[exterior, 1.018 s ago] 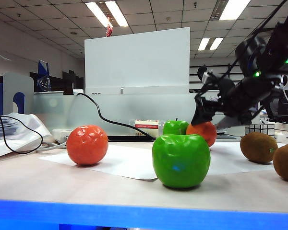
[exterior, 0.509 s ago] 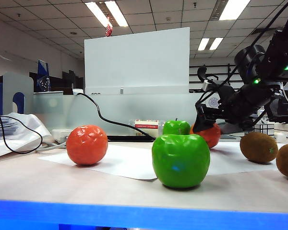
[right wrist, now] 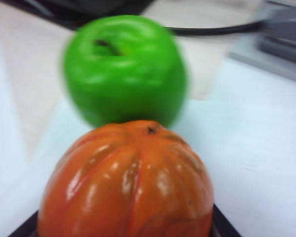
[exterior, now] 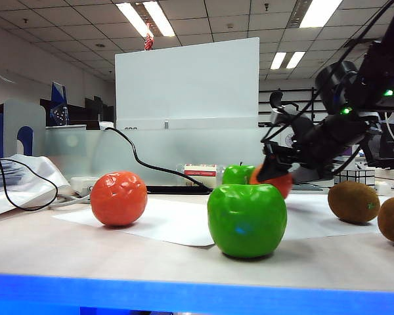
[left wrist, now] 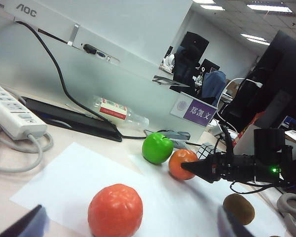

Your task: Put the same fruits together.

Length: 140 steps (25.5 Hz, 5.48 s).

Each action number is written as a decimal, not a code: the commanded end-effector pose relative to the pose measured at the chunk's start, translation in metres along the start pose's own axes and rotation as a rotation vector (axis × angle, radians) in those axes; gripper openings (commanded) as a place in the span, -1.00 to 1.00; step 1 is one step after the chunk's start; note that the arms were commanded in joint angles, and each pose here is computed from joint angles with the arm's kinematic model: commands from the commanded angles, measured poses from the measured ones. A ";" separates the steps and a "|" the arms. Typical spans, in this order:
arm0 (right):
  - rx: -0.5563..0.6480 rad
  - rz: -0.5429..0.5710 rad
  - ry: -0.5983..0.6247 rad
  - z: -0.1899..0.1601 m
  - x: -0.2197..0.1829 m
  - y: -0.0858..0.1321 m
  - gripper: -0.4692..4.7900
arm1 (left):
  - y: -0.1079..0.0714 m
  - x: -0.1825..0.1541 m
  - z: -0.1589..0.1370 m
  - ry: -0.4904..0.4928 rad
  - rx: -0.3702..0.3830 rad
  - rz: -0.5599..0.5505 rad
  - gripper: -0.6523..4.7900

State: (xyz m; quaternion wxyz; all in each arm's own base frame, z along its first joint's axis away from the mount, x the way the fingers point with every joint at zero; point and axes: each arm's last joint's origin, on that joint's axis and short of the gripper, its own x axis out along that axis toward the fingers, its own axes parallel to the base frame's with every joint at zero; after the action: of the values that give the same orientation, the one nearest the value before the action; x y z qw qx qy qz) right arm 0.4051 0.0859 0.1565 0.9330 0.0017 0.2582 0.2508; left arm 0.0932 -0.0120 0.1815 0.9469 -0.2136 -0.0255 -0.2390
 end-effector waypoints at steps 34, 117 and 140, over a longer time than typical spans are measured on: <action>-0.260 0.356 0.132 0.003 0.027 0.139 -0.84 | -0.004 0.000 -0.001 0.054 0.071 -0.128 0.93; -0.276 0.173 0.258 0.083 -0.257 0.140 1.00 | -0.095 0.104 -0.019 0.587 0.365 -0.552 1.00; -0.140 0.356 0.465 -0.014 -0.185 0.136 1.00 | -0.106 0.120 -0.057 0.629 0.426 -0.553 1.00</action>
State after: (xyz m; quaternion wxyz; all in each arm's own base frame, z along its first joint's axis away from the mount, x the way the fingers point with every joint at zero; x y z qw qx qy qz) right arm 0.1967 0.1122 0.2524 0.7903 -0.0758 0.4472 0.4120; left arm 0.1469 -0.1722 0.1879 0.8296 0.0765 0.1660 -0.5276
